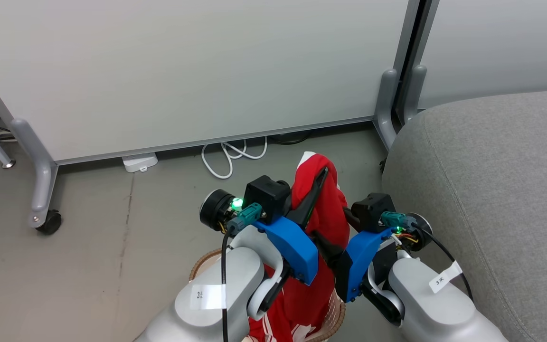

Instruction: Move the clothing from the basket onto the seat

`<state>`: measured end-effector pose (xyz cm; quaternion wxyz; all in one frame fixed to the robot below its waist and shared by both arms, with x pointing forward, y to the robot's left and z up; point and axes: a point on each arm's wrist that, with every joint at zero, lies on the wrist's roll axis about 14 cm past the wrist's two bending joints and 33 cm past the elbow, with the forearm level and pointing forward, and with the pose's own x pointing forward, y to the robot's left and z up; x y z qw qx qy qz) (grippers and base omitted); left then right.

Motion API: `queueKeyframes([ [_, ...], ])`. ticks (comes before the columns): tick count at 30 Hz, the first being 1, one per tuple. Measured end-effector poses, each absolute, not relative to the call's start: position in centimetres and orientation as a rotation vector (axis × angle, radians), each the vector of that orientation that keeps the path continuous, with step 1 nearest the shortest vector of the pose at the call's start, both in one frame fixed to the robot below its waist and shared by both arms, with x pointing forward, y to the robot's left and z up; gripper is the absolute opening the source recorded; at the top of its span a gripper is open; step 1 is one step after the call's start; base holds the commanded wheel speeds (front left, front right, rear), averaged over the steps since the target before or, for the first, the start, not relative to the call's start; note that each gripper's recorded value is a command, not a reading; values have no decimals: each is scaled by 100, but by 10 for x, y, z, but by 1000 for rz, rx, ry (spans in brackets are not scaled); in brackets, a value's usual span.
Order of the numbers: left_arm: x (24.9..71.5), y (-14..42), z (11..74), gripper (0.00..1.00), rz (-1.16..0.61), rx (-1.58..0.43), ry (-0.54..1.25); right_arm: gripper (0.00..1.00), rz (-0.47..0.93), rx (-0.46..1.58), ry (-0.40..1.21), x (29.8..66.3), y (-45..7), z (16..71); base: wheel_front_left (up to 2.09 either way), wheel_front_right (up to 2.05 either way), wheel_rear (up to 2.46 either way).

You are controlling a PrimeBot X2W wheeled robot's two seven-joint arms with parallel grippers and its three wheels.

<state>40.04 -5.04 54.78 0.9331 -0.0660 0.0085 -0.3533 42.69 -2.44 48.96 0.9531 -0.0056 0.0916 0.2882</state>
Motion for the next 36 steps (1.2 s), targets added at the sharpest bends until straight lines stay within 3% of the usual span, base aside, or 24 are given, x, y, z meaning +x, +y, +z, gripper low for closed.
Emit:
queueKeyframes([
  [1, 400, -51, 548, 0, -724, -134, 17, 67, 585, -7, 191, 427, -24, 489, 0, 0, 0],
  [3, 400, -50, 548, 0, -723, -136, 18, 17, 585, -2, 195, 427, -23, 488, 0, 0, 0],
  [4, 400, -50, 548, 0, -722, -138, 20, 0, 586, -1, 195, 428, -23, 488, 0, 0, 0],
  [26, 399, -51, 545, 2, -716, -134, 32, 0, 561, 19, 166, 430, -30, 491, 0, 0, 0],
  [27, 399, -51, 545, 23, -715, -135, 32, 0, 561, 18, 168, 430, -30, 490, 0, 0, 0],
  [29, 399, -51, 545, 47, -714, -136, 33, 0, 559, 19, 168, 430, -31, 491, 0, 0, 0],
  [30, 399, -51, 545, 87, -714, -136, 33, 0, 558, 20, 167, 430, -31, 491, 0, 0, 0],
  [31, 399, -51, 545, 100, -714, -136, 33, 0, 557, 19, 167, 430, -31, 491, 0, 0, 0],
  [36, 399, -51, 545, 100, -713, -135, 34, 0, 554, 23, 170, 429, -32, 489, 0, 0, 0],
])
